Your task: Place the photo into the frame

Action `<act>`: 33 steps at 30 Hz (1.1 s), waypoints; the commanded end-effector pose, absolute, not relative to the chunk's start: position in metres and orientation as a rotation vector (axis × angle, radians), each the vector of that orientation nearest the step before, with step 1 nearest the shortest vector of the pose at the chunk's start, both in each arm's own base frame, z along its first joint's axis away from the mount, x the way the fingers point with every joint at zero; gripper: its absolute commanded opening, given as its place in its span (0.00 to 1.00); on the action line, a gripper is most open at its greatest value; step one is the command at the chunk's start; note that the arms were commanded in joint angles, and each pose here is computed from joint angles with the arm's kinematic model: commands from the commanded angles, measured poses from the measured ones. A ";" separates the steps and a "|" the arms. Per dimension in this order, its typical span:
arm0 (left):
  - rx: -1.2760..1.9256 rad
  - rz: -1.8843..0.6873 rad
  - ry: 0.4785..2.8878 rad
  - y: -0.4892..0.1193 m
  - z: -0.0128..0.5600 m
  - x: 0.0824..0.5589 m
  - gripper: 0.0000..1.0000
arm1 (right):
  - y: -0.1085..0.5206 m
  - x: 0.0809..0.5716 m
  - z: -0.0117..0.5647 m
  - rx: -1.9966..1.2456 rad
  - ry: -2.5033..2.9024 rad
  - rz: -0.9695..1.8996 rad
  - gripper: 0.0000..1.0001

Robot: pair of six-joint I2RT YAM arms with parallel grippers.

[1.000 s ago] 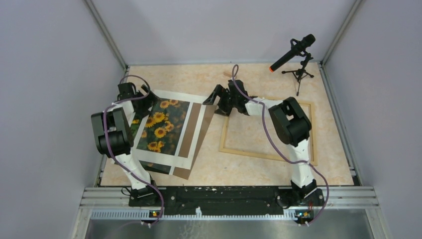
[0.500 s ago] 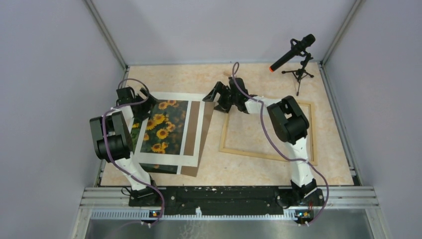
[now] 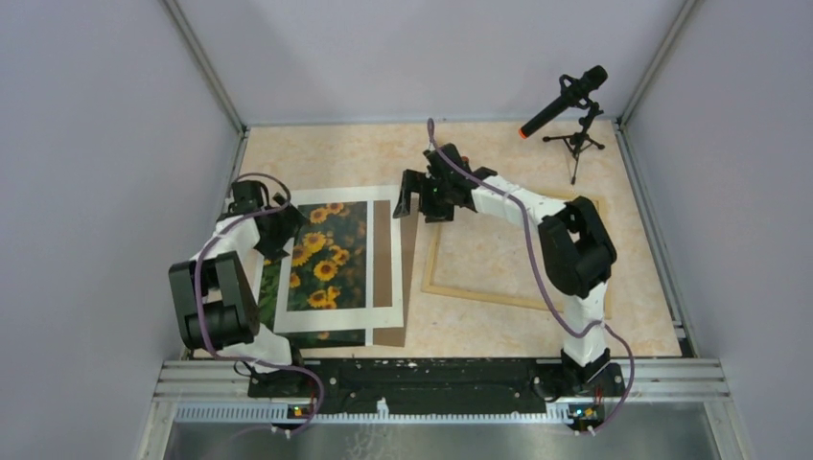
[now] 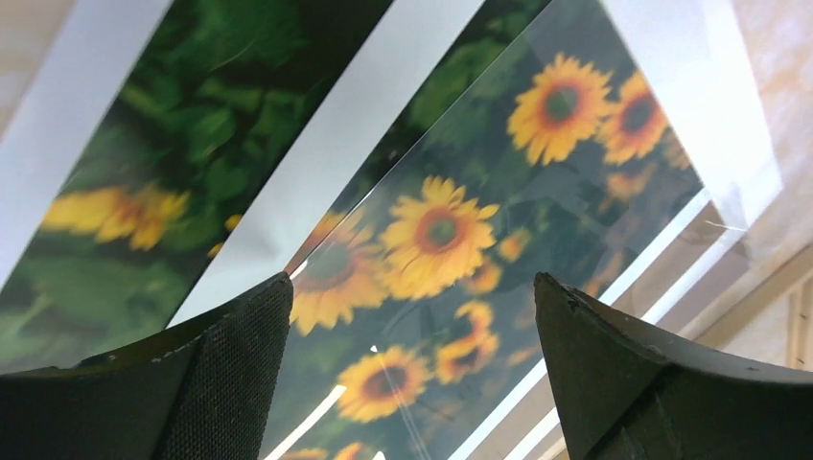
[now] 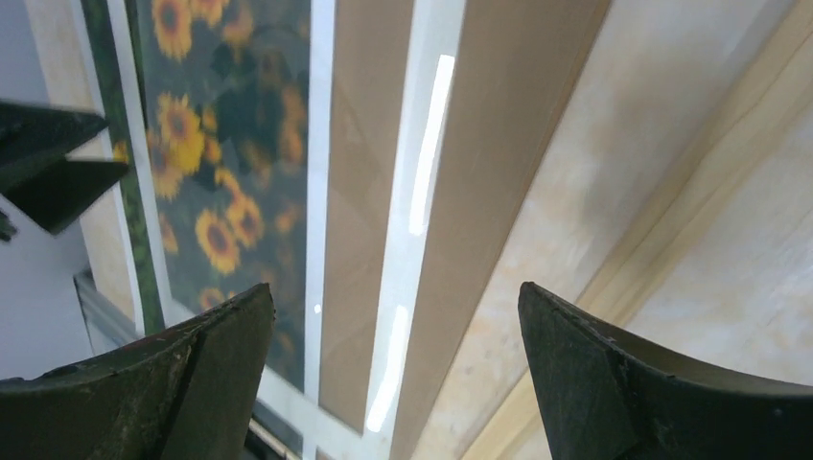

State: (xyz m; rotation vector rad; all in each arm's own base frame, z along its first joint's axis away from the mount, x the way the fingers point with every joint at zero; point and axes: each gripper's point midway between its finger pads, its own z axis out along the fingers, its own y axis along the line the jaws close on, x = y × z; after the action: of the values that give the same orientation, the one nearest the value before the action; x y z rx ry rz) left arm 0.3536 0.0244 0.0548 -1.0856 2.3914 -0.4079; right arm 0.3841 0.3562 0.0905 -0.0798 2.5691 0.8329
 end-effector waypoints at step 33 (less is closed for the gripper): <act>-0.988 -0.620 2.619 -0.064 0.005 0.263 0.98 | 0.386 0.156 0.064 0.023 2.621 1.500 0.89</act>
State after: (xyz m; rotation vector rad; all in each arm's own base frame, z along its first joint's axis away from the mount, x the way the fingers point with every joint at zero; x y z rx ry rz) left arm 0.2912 -0.0719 0.0435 -0.9256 2.5141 -0.7376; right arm 0.1585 0.3748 0.0616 0.0447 2.6567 1.4338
